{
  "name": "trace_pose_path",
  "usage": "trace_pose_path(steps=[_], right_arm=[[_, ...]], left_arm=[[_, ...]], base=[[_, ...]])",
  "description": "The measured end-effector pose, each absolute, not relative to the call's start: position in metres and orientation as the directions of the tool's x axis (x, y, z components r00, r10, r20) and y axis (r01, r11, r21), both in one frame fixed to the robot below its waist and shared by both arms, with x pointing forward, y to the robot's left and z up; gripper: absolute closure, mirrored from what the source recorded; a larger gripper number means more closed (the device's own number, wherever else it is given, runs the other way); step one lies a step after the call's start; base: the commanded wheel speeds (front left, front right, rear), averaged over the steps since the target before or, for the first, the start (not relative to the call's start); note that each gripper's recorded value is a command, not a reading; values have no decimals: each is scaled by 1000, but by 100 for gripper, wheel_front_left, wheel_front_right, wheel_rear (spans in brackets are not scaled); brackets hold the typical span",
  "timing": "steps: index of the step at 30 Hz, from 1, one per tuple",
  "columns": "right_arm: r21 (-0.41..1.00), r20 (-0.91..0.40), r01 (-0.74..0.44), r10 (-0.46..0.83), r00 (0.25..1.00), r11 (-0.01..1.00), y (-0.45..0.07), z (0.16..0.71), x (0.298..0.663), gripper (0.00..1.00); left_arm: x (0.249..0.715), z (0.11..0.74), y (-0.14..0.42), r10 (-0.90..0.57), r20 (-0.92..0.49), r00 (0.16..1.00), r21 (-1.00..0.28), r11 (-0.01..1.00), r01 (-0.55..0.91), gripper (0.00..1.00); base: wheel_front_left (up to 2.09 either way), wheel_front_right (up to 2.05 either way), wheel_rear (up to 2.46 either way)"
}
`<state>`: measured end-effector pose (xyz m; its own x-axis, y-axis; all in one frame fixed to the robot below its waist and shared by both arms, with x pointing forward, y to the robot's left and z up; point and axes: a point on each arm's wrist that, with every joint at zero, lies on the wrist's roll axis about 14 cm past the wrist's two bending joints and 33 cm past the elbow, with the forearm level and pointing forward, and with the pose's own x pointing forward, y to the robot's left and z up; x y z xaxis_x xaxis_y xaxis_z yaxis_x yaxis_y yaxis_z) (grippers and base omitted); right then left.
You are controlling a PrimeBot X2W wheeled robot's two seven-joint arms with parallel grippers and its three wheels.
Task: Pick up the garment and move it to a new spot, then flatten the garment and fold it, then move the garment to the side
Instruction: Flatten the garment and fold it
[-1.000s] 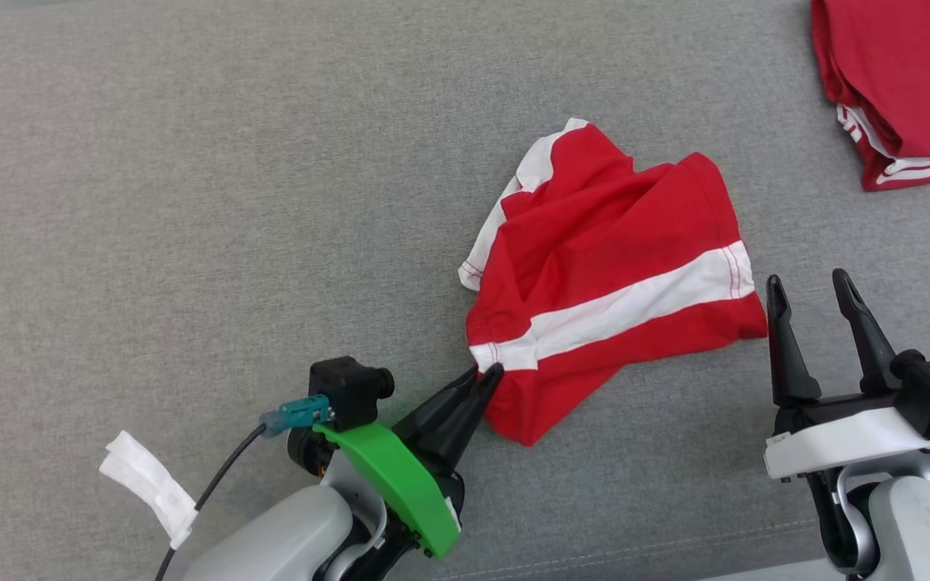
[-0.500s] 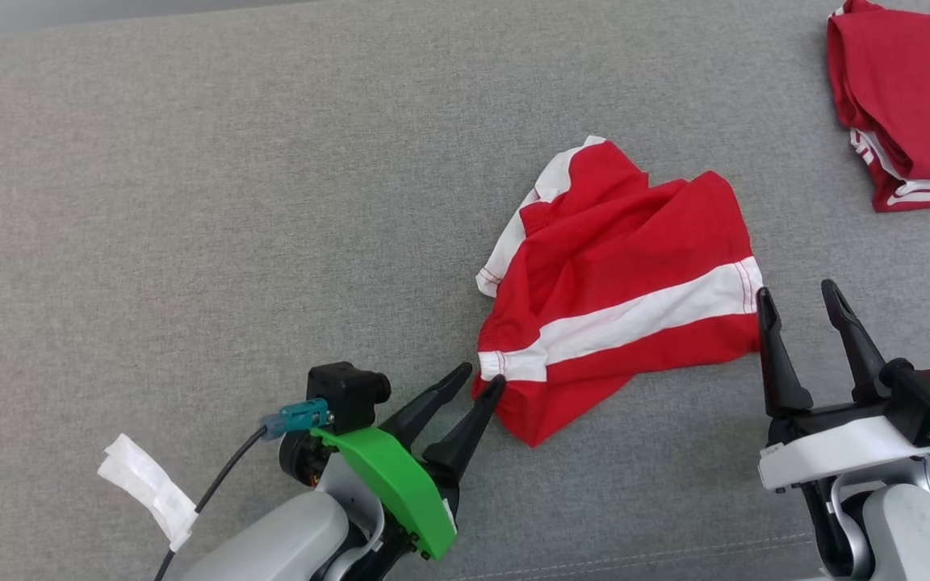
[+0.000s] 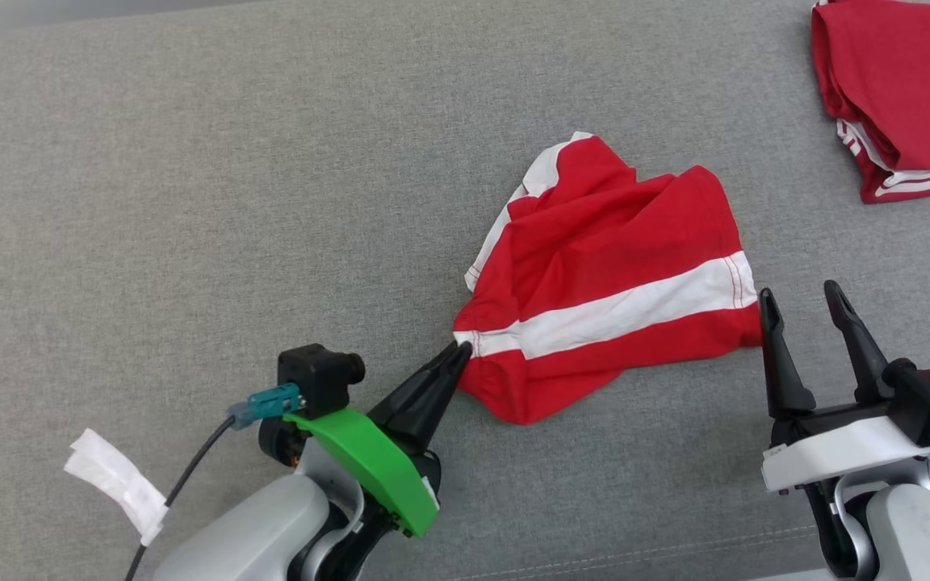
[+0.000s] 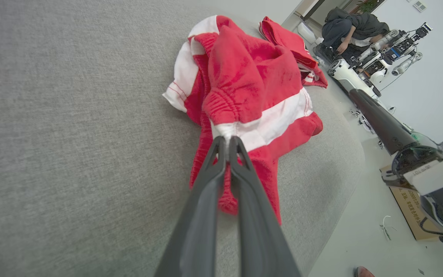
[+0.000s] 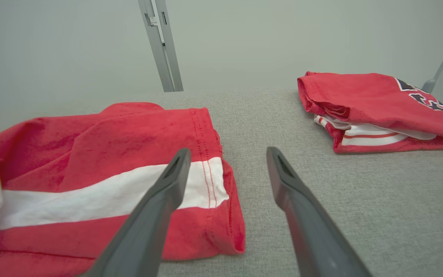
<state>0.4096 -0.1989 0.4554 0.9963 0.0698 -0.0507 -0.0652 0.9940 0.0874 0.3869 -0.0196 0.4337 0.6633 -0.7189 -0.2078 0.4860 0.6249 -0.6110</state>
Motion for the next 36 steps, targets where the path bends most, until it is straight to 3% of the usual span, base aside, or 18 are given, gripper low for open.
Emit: trace_pose_path(steps=[5,12,16,19,20,22,24,25,26,36], right_arm=[[135,-68,-101,110,992,986,-191,449,415,0],[142,-195,-238,263,945,961,-171,416,414,0],[137,-204,-300,323,924,944,-160,416,416,0],[151,-207,-313,339,918,938,-154,415,416,11],[159,-214,-316,345,914,935,-152,413,415,21],[167,-224,-323,355,907,931,-149,410,413,52],[181,-219,-322,357,908,929,-147,411,417,73],[189,-214,-320,357,909,929,-147,412,419,96],[196,-208,-319,358,910,927,-146,414,422,100],[231,-16,-244,255,967,942,-186,476,457,100]], left_arm=[[392,436,6,-671,-212,711,-584,670,459,100],[389,438,25,-628,-224,745,-572,704,422,100],[388,442,26,-615,-211,760,-574,707,413,100],[387,443,27,-610,-207,765,-575,709,409,100],[387,443,27,-608,-205,767,-576,709,408,100],[386,443,26,-608,-206,767,-577,708,406,100],[386,441,27,-607,-208,767,-579,708,404,100],[387,440,27,-606,-207,768,-580,708,402,100],[387,440,27,-606,-209,768,-581,708,401,100],[411,449,42,-586,-164,794,-579,708,403,100]], base=[[0,0,0],[0,0,0],[0,0,0],[0,0,0],[0,0,0],[0,0,0],[0,0,0],[0,0,0],[0,0,0],[0,0,0]])
